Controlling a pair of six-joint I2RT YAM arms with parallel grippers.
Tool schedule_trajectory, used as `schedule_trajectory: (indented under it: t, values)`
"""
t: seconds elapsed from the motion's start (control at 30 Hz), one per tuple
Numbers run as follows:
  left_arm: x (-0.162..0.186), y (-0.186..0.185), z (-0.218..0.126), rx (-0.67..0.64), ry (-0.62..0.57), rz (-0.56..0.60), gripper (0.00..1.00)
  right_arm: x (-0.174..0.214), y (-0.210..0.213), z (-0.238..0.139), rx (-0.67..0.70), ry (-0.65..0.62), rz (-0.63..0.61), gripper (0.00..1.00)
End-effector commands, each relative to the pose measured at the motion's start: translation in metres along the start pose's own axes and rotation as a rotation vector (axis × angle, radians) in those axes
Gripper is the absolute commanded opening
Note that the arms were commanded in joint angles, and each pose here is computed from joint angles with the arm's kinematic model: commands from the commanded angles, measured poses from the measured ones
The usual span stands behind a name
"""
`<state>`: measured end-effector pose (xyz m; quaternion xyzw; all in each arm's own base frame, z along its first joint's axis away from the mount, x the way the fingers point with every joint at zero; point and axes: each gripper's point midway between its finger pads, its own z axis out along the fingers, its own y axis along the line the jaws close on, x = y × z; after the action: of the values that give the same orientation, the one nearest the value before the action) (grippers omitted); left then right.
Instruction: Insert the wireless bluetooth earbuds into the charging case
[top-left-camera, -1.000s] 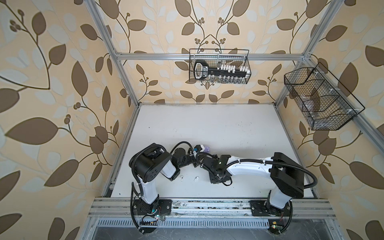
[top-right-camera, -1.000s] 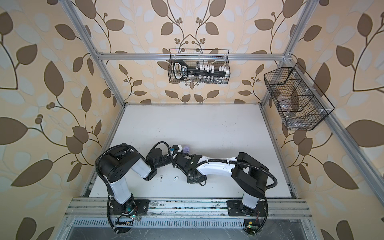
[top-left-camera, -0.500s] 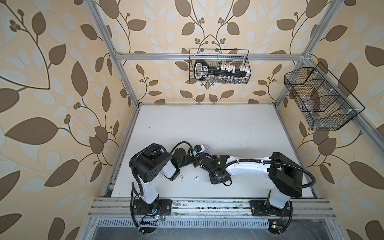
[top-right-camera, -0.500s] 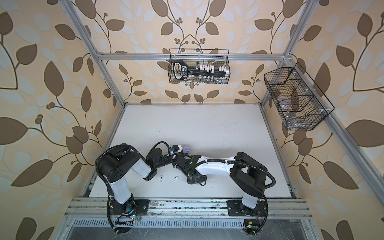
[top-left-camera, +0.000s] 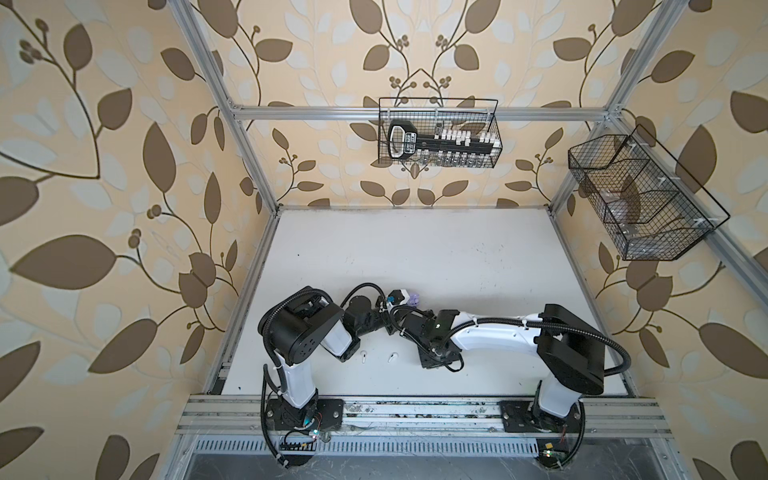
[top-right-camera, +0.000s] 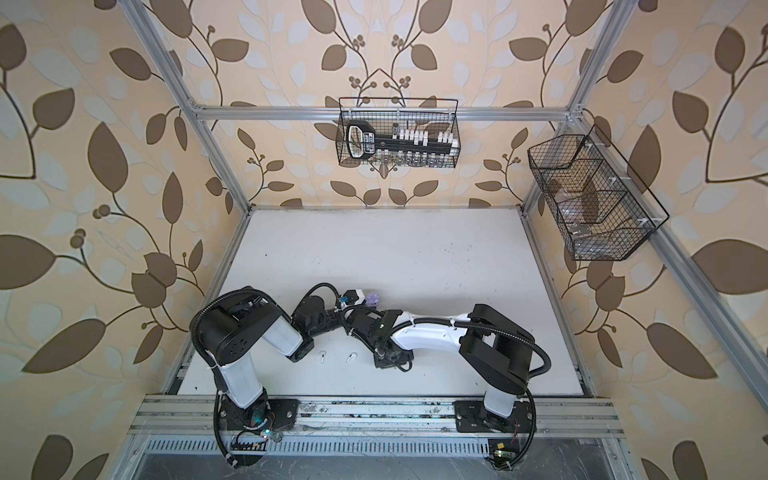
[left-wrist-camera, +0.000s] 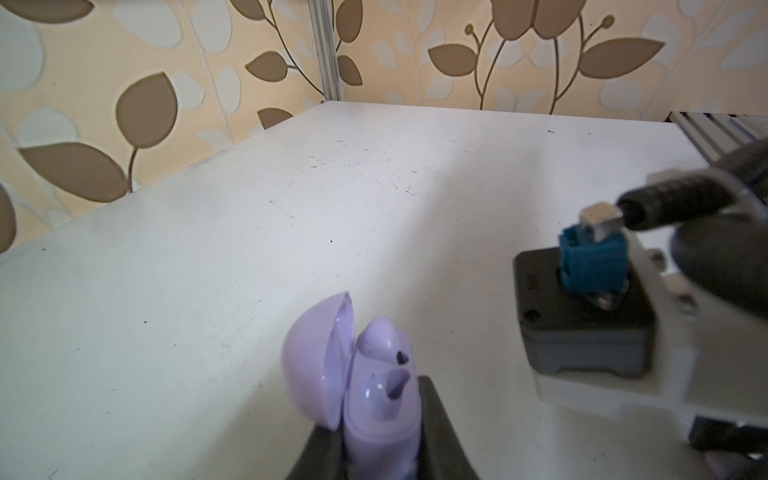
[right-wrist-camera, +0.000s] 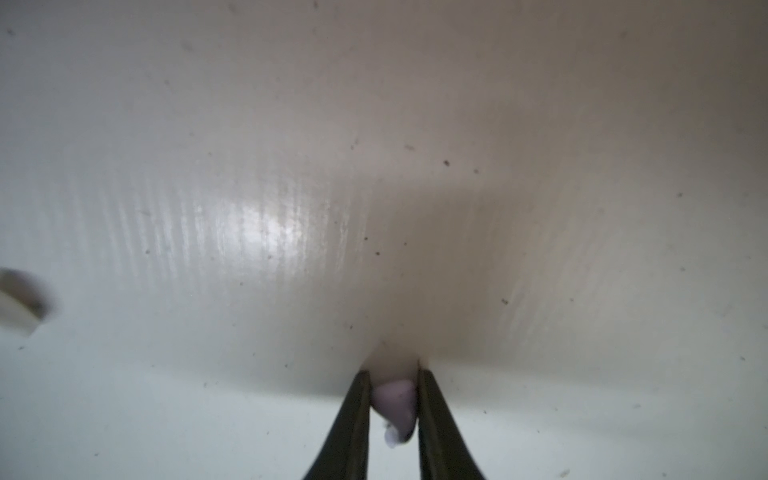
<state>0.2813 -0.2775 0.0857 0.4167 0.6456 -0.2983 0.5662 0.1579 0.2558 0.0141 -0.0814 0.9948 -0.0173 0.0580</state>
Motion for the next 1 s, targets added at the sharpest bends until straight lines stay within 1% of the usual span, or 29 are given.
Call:
schedule_trajectory:
  t: [0.0,0.4,0.57,0.77,0.97]
  values:
    - [-0.021,0.006,-0.001,-0.013,-0.074,0.053,0.08,-0.006,0.001,-0.005,0.013,-0.019,-0.003,0.20]
    - [-0.021,0.007,-0.001,-0.014,-0.075,0.054,0.08,-0.015,0.004,-0.018,-0.022,-0.074,0.011,0.18]
    - [-0.021,0.007,0.000,-0.016,-0.074,0.054,0.09,-0.024,0.003,-0.027,-0.030,-0.117,0.026,0.18]
    - [-0.020,0.007,0.000,-0.015,-0.073,0.051,0.09,-0.044,0.003,-0.053,-0.088,-0.256,0.088,0.17]
    - [-0.022,0.007,0.000,-0.014,-0.076,0.052,0.09,-0.066,-0.004,-0.086,-0.141,-0.435,0.146,0.16]
